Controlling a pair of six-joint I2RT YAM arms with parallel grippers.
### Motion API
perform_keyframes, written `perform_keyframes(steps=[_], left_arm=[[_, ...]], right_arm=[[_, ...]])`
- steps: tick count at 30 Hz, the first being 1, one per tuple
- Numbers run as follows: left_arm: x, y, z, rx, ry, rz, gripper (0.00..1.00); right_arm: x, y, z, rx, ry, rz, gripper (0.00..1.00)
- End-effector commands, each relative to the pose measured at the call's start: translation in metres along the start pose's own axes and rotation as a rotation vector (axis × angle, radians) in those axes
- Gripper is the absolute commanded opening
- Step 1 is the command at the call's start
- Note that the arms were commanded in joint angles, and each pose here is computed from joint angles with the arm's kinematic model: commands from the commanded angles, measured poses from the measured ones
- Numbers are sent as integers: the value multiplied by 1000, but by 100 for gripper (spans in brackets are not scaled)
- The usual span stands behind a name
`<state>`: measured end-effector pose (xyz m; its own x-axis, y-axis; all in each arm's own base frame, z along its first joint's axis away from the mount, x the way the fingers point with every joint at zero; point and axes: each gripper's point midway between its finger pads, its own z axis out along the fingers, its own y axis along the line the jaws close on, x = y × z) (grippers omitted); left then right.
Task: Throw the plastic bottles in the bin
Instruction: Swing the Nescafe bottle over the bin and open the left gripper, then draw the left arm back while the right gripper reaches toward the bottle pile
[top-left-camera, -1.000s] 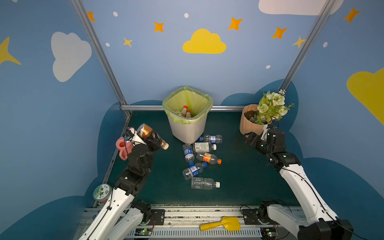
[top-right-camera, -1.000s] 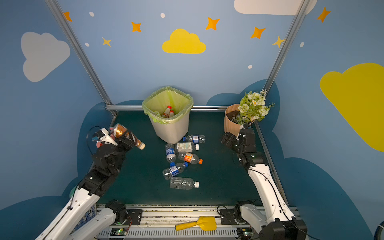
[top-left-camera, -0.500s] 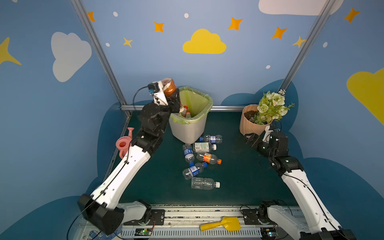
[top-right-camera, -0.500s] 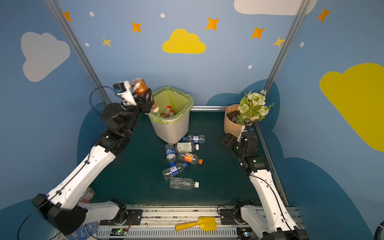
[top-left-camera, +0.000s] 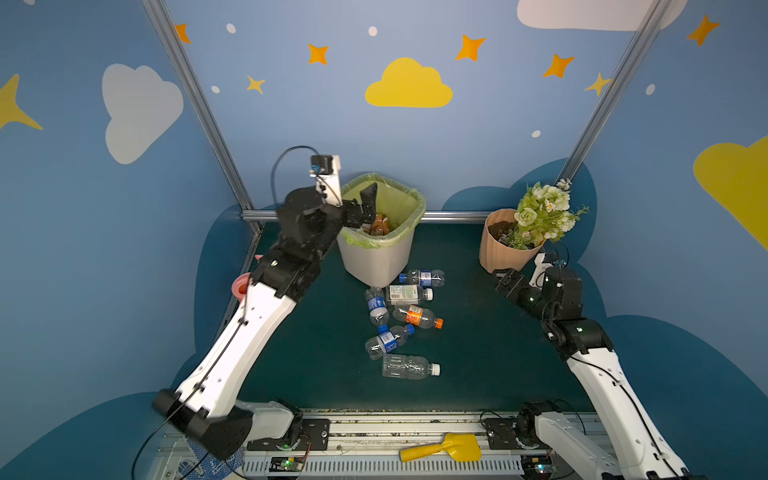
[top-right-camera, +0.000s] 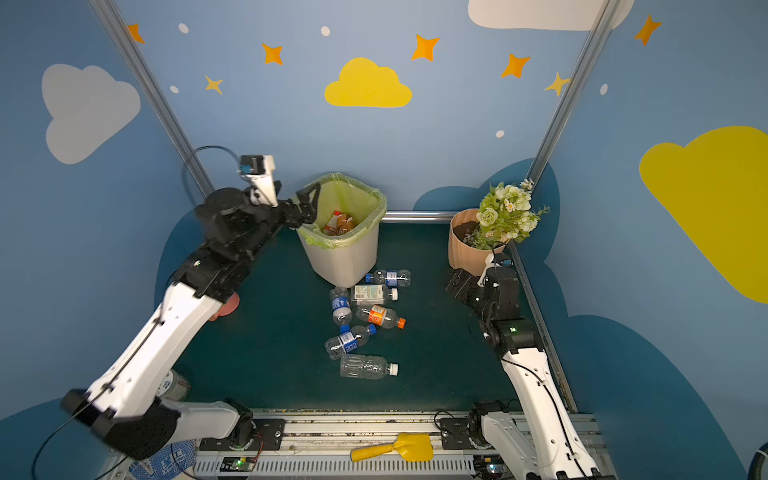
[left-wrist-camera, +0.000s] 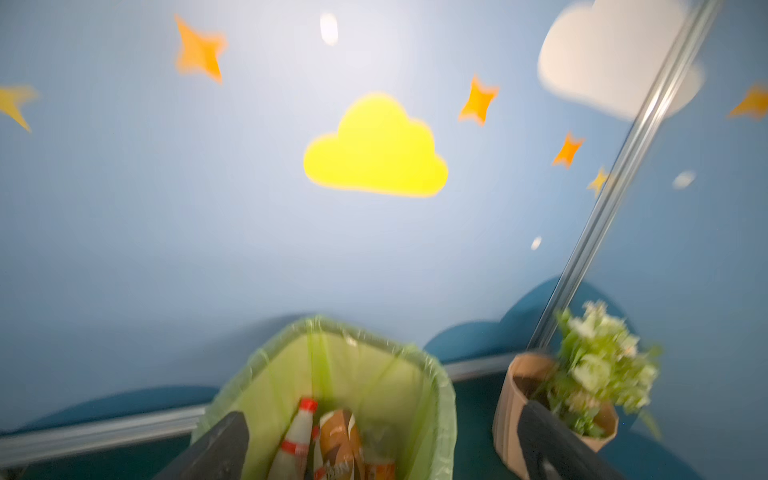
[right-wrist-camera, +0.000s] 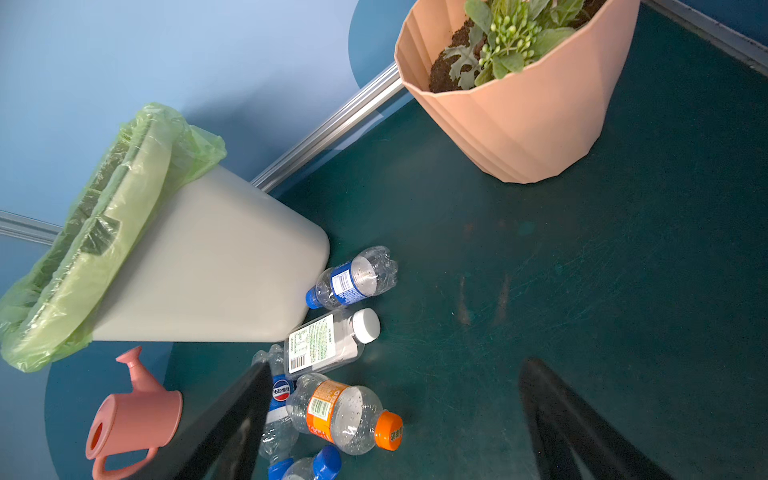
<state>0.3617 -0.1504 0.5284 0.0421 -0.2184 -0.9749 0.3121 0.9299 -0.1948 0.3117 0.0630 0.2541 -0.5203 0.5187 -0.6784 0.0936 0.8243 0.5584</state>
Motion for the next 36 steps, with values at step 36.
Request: perform_keyframes(steps=[36], left_arm=[[245, 147, -159, -577, 297, -305, 100]], right_arm=[[158, 67, 129, -147, 668, -239, 89]])
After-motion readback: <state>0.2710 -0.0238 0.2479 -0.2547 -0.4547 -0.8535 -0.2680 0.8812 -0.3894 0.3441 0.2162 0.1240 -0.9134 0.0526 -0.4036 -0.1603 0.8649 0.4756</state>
